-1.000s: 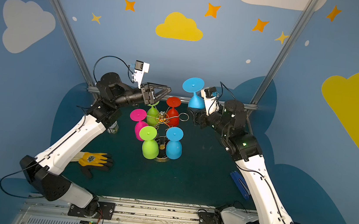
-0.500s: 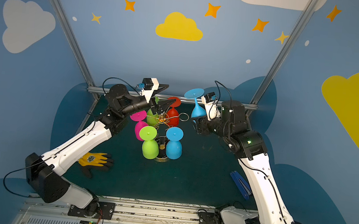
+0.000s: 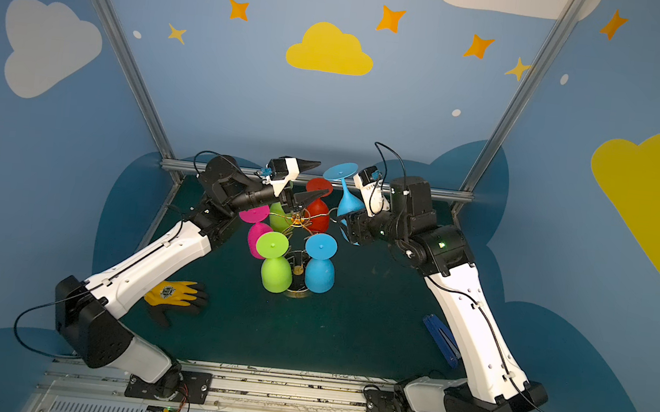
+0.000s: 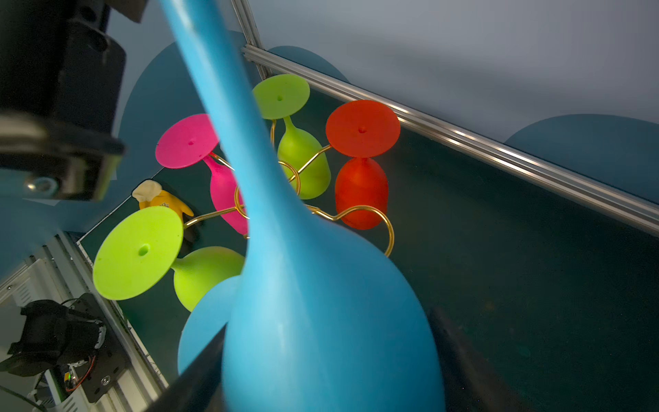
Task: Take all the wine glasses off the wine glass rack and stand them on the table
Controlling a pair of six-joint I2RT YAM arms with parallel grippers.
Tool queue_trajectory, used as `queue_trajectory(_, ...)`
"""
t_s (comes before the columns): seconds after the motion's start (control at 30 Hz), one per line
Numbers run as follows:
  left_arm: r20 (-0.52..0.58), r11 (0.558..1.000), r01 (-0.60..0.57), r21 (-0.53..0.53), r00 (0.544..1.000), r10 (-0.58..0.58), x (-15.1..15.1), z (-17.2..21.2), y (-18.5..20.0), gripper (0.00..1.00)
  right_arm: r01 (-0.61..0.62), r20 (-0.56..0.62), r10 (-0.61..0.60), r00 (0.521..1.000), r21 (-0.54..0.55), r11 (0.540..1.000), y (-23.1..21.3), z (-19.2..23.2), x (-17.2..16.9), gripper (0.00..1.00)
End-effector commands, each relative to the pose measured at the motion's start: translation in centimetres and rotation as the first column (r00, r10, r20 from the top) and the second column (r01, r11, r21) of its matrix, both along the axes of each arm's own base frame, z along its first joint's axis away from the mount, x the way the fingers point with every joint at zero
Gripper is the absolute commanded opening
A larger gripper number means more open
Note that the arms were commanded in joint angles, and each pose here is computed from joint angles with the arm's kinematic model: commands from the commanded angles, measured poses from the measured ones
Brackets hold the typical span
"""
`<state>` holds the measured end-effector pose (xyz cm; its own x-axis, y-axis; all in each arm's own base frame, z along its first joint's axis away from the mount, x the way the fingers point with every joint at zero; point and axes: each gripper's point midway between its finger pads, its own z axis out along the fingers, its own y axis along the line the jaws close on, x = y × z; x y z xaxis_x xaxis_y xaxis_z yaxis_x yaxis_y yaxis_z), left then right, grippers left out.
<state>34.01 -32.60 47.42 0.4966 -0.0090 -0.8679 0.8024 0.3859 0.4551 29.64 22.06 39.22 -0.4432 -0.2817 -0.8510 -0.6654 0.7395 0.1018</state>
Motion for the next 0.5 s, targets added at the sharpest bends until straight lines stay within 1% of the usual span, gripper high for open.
queue_trajectory(0.0, 0.072, 1.000, 0.006, -0.002, 0.997, -0.006, -0.5, 1.3, -0.2, 0.60, -0.036, -0.001, 0.036, 0.999, 0.014, 0.999, 0.8, 1.0, -0.7, 0.29)
queue_trajectory(0.17, 0.099, 1.000, -0.023, -0.012, 0.995, 0.024, -0.2, 2.0, 0.0, 0.55, -0.058, -0.031, 0.058, 0.998, -0.003, 0.998, 1.5, 0.3, -1.2, 0.27)
queue_trajectory(0.3, 0.117, 1.000, -0.024, -0.006, 0.993, 0.025, -0.4, 2.1, -0.1, 0.52, -0.073, -0.046, 0.073, 0.996, -0.010, 0.997, 2.0, -0.1, -1.5, 0.26)
queue_trajectory(0.4, 0.122, 1.000, -0.023, 0.008, 0.992, 0.021, -0.4, 1.8, -0.3, 0.47, -0.084, -0.051, 0.084, 0.995, -0.015, 0.996, 2.4, -0.2, -1.7, 0.26)
queue_trajectory(0.47, 0.126, 1.000, -0.025, 0.018, 0.992, 0.022, -0.4, 1.6, -0.3, 0.39, -0.086, -0.052, 0.085, 0.995, -0.017, 0.996, 2.5, -0.2, -1.8, 0.26)
